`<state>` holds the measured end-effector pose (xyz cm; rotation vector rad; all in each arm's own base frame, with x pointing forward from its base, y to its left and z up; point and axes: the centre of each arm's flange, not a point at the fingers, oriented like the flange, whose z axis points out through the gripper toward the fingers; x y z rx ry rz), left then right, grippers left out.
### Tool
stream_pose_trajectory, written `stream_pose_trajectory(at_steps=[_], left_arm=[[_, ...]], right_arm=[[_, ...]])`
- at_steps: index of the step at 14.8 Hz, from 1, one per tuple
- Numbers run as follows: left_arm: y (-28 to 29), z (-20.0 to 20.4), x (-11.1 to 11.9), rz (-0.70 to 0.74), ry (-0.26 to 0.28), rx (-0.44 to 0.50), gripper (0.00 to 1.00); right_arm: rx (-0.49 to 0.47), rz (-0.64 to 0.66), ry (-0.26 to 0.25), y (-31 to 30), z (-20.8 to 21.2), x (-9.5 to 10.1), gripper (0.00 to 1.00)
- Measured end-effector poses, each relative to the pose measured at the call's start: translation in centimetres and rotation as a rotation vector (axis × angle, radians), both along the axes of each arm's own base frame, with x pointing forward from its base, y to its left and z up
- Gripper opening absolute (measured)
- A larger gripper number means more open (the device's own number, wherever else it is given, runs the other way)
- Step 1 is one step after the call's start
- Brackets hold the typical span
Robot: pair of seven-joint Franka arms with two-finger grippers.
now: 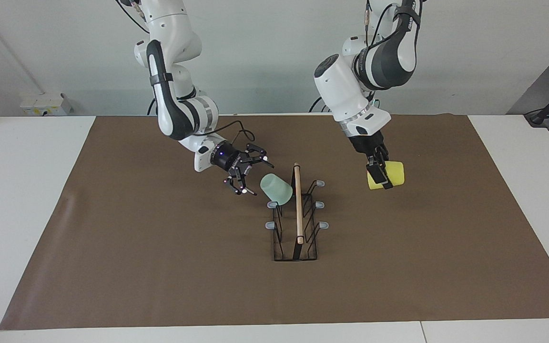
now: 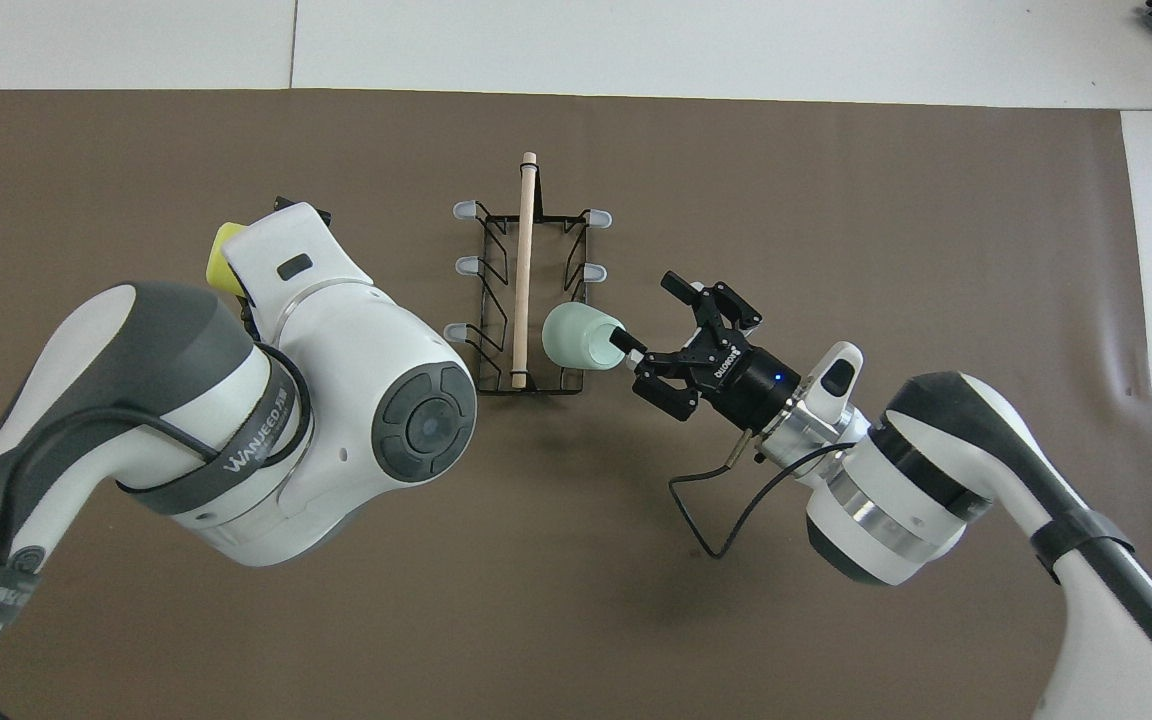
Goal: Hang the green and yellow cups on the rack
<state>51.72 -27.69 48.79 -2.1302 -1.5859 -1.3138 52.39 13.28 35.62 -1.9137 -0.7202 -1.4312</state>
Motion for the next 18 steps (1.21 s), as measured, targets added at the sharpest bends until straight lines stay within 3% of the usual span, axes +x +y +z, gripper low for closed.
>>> stream_pose_trajectory(at_steps=[5, 10, 14, 16, 18], left_arm=[[-3.0, -1.4, -2.8, 0.025, -0.056, 0.163, 0.68], [-7.6, -5.9, -2.5, 0.050, -0.115, 0.334, 0.68], [-10.8, -9.2, -2.9, 0.000, -0.103, 0.358, 0.68], [-11.7, -9.4, -3.4, -0.021, -0.104, 0.357, 0.68], [-12.6, -9.5, -4.2, -0.043, -0.104, 0.351, 0.68]], right_arm=[[-0.365, 0.133, -0.076, -10.6, 2.5, 2.5, 1.00], [-0.744, 0.256, -0.046, -18.3, 7.7, 4.8, 1.00], [-1.000, 0.292, 0.057, -20.0, 11.4, 6.0, 1.00], [-1.054, 0.262, 0.127, -20.1, 12.1, 6.2, 1.00], [-1.039, 0.190, 0.222, -20.1, 12.3, 6.3, 1.00]])
